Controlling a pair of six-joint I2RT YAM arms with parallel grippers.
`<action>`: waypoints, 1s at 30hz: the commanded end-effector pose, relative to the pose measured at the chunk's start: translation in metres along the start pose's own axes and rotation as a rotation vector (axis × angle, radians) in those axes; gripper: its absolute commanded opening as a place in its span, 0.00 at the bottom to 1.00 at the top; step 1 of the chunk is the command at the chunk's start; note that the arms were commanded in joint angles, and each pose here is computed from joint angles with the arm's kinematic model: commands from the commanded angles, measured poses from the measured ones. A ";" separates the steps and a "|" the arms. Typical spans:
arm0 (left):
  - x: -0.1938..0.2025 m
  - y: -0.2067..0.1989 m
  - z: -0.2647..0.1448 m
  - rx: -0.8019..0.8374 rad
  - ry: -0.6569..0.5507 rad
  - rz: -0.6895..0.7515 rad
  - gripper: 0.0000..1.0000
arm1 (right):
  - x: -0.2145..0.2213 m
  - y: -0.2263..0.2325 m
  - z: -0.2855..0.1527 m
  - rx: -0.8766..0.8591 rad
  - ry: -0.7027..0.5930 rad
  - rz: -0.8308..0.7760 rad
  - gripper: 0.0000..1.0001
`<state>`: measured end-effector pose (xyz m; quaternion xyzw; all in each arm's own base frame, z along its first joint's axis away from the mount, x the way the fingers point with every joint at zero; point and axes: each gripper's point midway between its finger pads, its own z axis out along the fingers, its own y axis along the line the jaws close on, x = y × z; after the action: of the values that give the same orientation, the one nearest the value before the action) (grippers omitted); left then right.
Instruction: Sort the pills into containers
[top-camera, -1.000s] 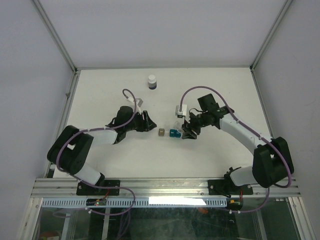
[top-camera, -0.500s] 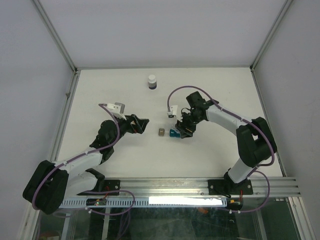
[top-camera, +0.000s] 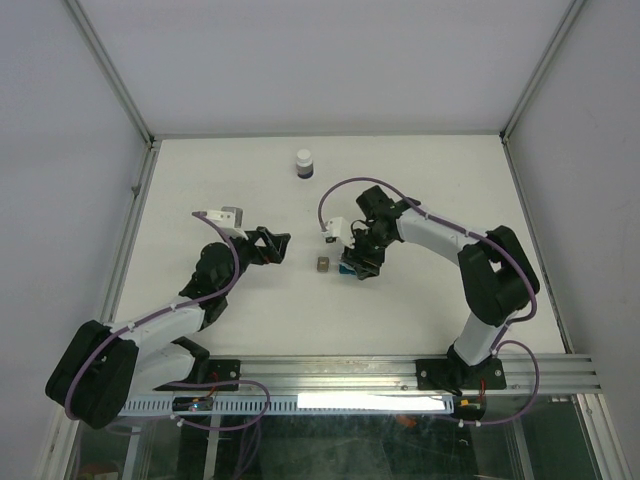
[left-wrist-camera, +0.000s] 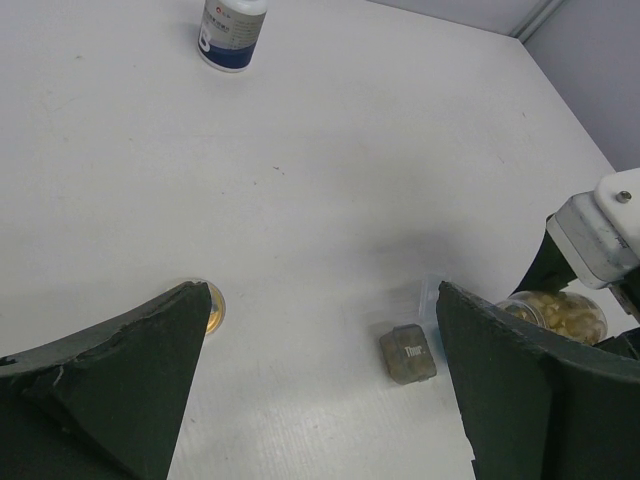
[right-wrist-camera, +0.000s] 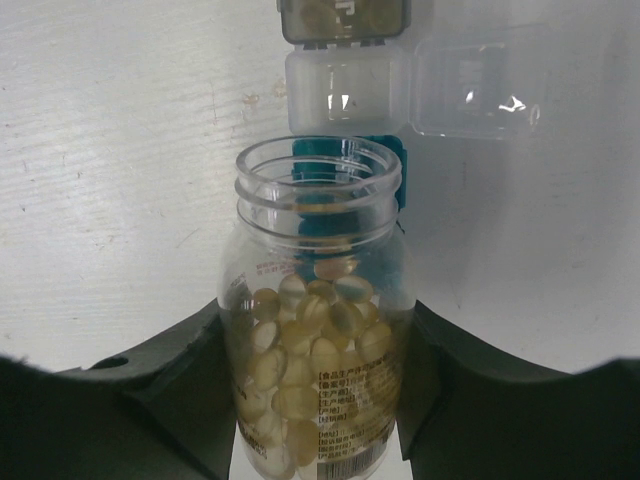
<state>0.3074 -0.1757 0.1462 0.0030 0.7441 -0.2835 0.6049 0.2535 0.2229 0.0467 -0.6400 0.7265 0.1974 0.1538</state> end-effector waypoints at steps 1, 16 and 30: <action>-0.020 0.000 -0.003 0.003 -0.089 0.003 0.99 | -0.014 -0.004 -0.004 0.019 0.018 -0.013 0.00; -0.021 0.001 -0.005 0.001 -0.100 -0.003 0.99 | -0.010 -0.004 -0.008 0.042 0.113 -0.003 0.00; -0.022 0.003 -0.007 -0.004 -0.110 -0.008 0.99 | -0.014 -0.006 -0.011 0.071 0.163 -0.015 0.00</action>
<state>0.3045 -0.1703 0.1457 -0.0044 0.7392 -0.2800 0.6124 0.2504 0.2234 0.0503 -0.6544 0.7367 0.1352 0.1036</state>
